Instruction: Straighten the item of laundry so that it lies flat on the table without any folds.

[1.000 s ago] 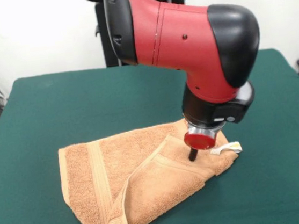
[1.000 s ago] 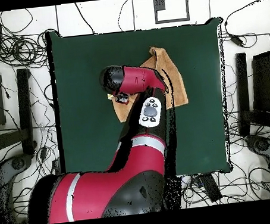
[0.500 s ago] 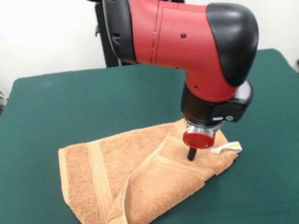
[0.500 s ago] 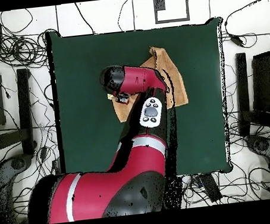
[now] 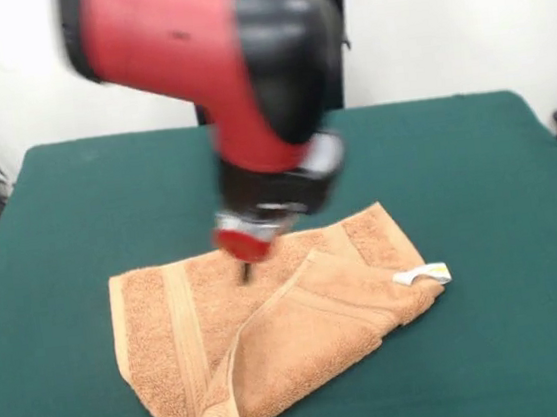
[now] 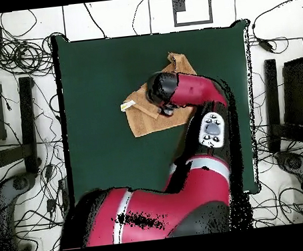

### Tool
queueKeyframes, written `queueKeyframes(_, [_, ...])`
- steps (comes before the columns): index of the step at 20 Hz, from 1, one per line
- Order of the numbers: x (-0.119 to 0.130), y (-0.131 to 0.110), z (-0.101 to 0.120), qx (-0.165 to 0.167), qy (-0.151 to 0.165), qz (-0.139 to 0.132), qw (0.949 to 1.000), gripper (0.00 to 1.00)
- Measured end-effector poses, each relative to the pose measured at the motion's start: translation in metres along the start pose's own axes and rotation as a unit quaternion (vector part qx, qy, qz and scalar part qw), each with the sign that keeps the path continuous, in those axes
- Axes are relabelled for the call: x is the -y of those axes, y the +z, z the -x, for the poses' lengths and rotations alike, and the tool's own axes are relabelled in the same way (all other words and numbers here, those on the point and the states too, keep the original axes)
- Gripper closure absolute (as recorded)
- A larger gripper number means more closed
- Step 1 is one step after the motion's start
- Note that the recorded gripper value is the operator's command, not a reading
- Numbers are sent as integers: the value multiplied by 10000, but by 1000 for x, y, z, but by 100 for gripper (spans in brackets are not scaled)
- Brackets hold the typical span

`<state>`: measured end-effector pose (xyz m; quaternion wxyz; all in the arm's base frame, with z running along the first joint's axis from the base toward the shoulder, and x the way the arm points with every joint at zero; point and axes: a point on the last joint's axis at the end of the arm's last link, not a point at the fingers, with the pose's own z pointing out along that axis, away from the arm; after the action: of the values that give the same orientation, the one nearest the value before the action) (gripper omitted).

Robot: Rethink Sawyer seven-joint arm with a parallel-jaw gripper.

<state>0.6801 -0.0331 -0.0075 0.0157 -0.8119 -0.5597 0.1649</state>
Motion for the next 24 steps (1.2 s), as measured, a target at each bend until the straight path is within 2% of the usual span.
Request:
queueKeyframes(2, [-7,0,21,3,34,6,10000,0])
queueKeyframes(3, [-13,0,39,-5,50,9,10000,0])
queueKeyframes(4, [-25,4,84,-68,60,-7,10000,0])
queueKeyframes(7, [-37,11,130,-129,-6,-23,9999,0])
queueKeyframes(10, [-50,30,206,-18,-381,-7,9993,0])
queueKeyframes(11, [-57,43,250,127,-735,35,9972,0])
queueKeyframes(13, [-61,52,276,213,-979,55,9950,0])
queueKeyframes(15, [-67,64,311,346,-1356,68,9901,0])
queueKeyframes(20, [-80,71,328,494,-1739,137,9834,0])
queueKeyframes(24, [-101,67,309,508,-1859,352,9806,0])
